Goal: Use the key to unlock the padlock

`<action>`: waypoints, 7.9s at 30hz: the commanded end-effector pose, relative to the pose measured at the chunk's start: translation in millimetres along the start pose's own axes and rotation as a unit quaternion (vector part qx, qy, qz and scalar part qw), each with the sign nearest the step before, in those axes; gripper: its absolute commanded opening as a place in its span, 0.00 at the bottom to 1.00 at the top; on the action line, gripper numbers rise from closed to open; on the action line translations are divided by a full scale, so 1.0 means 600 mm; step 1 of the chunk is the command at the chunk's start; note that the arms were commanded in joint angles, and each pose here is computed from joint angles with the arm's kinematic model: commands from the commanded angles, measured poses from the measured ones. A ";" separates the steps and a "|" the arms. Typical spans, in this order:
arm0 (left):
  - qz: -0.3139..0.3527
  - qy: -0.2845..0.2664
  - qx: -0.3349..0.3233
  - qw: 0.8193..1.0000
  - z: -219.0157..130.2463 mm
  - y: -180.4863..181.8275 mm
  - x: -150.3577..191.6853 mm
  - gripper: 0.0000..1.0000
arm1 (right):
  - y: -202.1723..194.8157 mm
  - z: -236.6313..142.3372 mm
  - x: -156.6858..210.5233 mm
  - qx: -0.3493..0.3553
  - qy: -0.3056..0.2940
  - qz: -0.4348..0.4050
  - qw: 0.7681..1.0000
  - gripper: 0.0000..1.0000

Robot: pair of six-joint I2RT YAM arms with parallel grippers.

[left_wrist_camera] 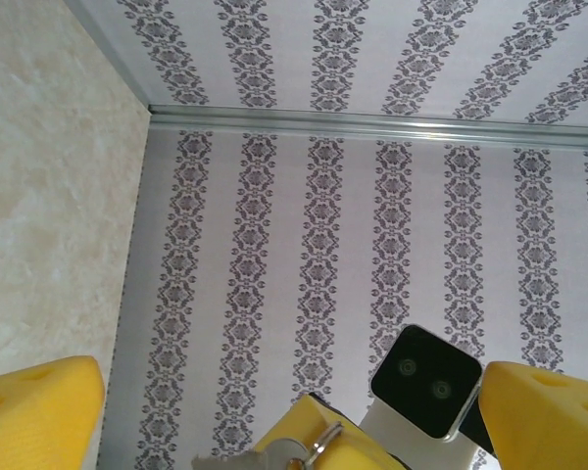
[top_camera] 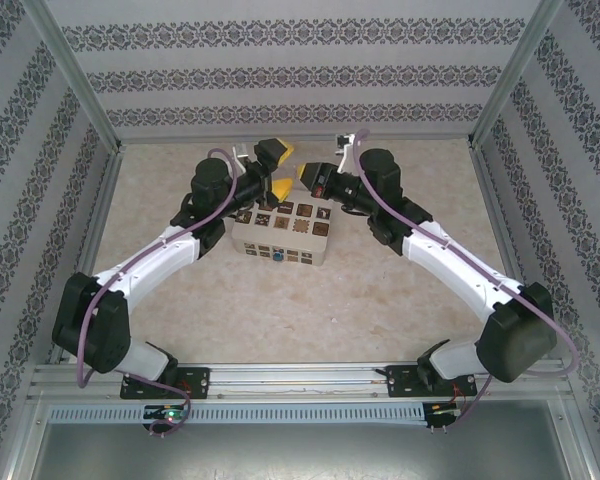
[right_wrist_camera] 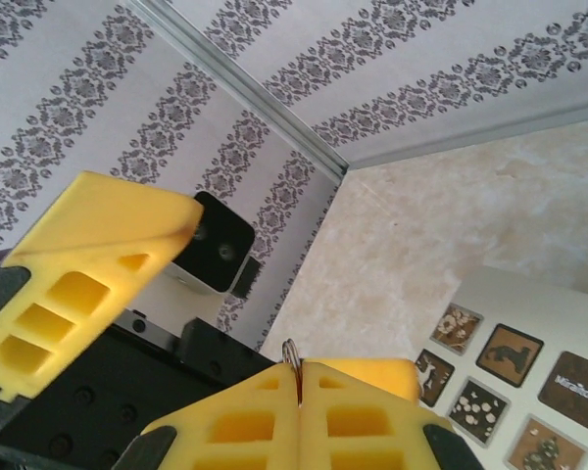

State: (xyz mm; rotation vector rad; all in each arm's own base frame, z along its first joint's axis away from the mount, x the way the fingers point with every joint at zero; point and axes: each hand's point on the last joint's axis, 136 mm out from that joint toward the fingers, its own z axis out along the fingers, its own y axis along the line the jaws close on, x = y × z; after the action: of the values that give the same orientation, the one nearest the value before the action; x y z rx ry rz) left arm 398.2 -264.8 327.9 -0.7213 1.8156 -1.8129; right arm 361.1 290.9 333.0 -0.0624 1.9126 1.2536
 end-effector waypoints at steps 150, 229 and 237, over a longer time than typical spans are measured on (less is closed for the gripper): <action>0.386 -0.064 0.030 0.920 -0.140 -0.189 -0.022 0.52 | 0.111 -0.056 0.004 -0.164 0.014 -0.146 0.975 0.00; 0.113 -0.078 -0.178 0.974 -0.113 -0.072 0.019 0.00 | 0.116 -0.030 0.042 0.050 -0.034 -0.696 0.716 0.26; 0.280 -0.094 -0.157 0.942 -0.135 -0.084 -0.003 0.00 | 0.130 -0.088 0.018 -0.051 -0.044 -0.533 0.844 0.61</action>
State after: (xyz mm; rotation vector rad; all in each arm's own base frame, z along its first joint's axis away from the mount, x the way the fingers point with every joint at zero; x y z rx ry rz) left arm 348.2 -211.2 359.0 -0.5916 2.0539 -1.1475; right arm 306.9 301.3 366.0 -1.0720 1.3178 0.2641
